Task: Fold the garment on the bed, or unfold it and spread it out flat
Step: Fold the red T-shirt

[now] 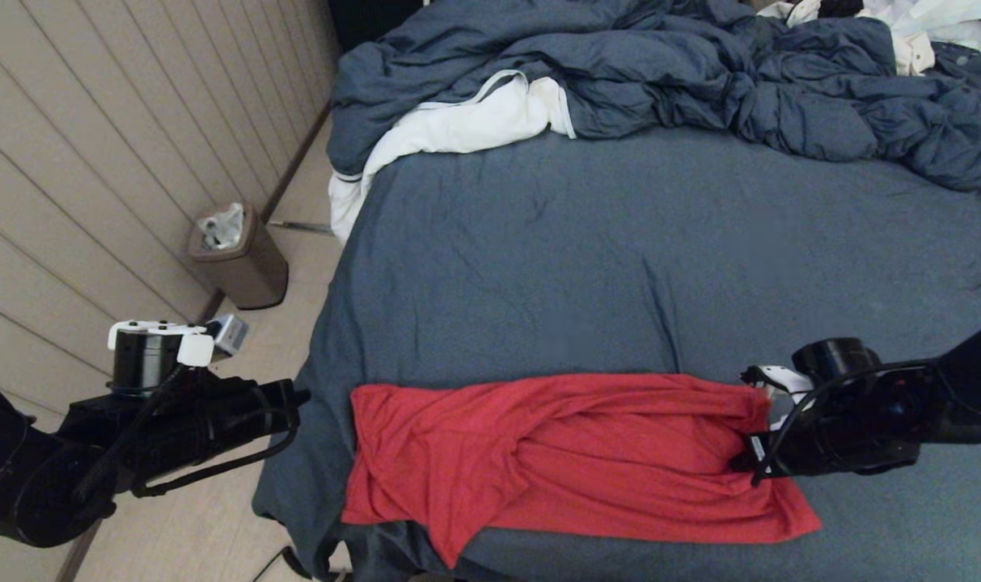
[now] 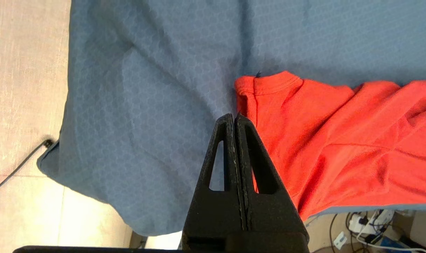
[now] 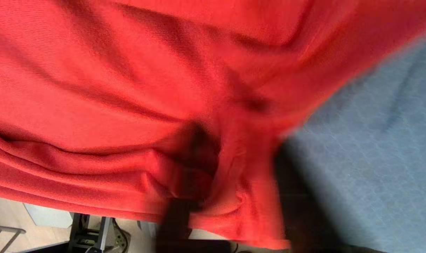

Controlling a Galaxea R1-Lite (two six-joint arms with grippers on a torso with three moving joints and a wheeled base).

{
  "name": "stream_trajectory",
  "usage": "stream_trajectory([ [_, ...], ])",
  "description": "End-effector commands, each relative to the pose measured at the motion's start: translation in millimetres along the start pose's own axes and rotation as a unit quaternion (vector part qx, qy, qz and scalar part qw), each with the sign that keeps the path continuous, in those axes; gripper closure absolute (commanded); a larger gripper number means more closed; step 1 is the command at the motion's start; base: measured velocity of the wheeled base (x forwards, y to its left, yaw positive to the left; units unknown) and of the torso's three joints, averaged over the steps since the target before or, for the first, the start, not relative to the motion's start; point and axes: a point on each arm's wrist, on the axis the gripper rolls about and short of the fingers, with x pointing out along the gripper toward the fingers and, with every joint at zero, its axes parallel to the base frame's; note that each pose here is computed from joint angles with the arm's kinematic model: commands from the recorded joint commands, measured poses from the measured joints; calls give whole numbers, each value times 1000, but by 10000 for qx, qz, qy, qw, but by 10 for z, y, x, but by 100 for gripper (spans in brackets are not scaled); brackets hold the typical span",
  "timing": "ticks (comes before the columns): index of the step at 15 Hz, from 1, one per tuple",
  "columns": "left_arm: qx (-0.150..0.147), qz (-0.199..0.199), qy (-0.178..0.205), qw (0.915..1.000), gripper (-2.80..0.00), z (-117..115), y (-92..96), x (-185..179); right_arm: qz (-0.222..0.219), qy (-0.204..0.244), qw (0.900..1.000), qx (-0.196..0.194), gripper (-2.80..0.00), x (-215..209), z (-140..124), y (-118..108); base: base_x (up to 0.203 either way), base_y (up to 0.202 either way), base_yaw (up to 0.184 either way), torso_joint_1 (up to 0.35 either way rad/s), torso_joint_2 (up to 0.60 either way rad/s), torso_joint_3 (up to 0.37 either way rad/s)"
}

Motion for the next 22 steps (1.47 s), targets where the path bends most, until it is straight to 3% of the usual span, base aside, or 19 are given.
stream_trajectory([
  [1,-12,-5,7,10000,0,0,-1,-1,-3,13,10000,-9,0,22,-3,-4,0,0,0,0,0,0],
  [6,-20,13,54,10000,0,-17,11,31,-26,-89,10000,-17,0,-35,-1,-2,0,0,0,0,0,0],
  [9,-21,-87,93,9999,0,-21,7,30,-290,-443,9985,119,0,-203,136,-167,0,0,0,0,0,0],
  [14,-22,-109,39,9999,0,2,-3,-1,-889,-458,9923,736,0,-472,164,-824,0,0,0,0,0,0],
  [22,-40,-88,101,9999,0,-23,9,25,-1750,-463,9670,1790,0,-872,124,-2021,0,0,0,0,0,0],
])
